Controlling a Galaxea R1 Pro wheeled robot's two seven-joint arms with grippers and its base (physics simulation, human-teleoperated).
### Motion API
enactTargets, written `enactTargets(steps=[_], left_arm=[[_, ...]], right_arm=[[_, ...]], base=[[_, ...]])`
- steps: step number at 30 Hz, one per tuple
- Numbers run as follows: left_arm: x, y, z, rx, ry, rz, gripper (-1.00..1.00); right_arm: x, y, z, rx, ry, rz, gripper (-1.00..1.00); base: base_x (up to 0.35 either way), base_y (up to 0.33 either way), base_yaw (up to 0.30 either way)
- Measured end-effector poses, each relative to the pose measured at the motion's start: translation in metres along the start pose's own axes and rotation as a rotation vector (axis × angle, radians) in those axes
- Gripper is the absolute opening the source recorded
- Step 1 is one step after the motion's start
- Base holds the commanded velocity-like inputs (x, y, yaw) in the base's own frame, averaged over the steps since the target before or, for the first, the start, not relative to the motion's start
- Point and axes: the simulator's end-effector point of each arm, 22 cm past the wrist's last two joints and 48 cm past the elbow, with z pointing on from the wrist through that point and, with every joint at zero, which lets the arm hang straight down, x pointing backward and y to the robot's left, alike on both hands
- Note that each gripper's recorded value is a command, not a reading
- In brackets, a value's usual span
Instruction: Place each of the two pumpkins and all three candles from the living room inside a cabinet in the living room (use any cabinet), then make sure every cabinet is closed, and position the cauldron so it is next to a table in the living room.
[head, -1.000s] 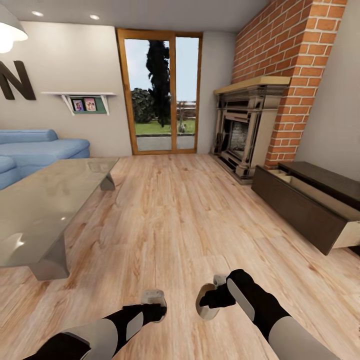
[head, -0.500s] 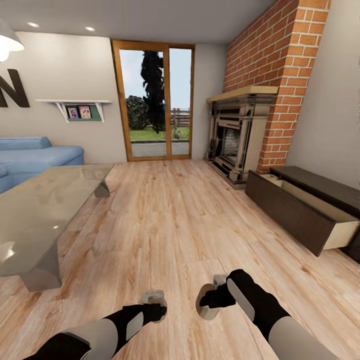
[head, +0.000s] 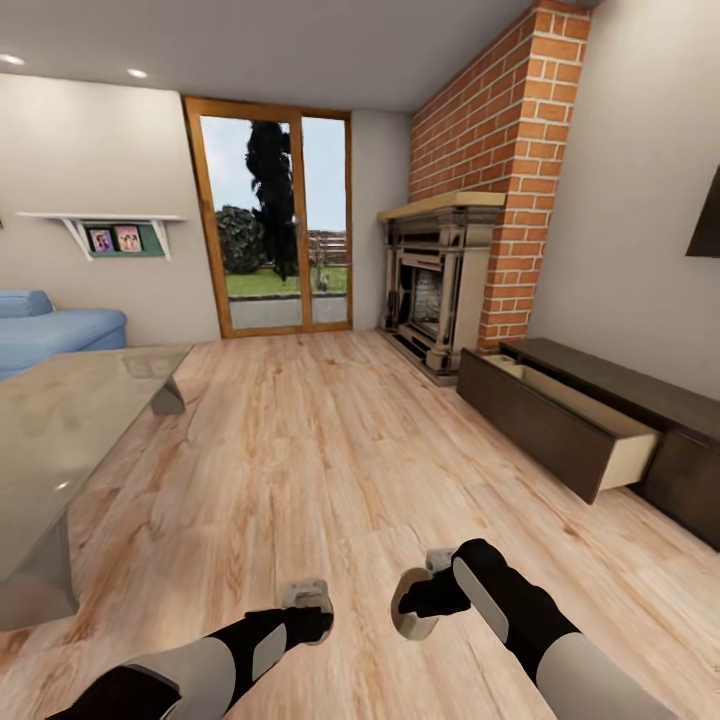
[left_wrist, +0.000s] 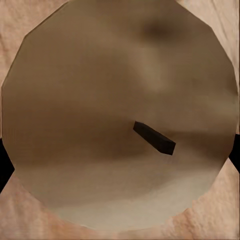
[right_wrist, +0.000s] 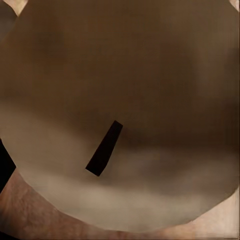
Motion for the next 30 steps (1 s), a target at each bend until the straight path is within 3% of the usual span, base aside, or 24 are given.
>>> enactTargets(steps=[16, 30], left_arm=[[-0.028, -0.007, -0.021, 0.005, -0.061, 0.015, -1.0], [-0.042, -0.011, -0.033, 0.009, -0.093, 0.021, -1.0]], right_arm=[[-0.017, 0.004, -0.028, 0.014, -0.059, -0.017, -1.0], [-0.017, 0.003, -0.038, 0.022, -0.068, -0.012, -1.0]], base=[[0.0, 0.0, -0.286], [0.0, 0.0, -0.105]])
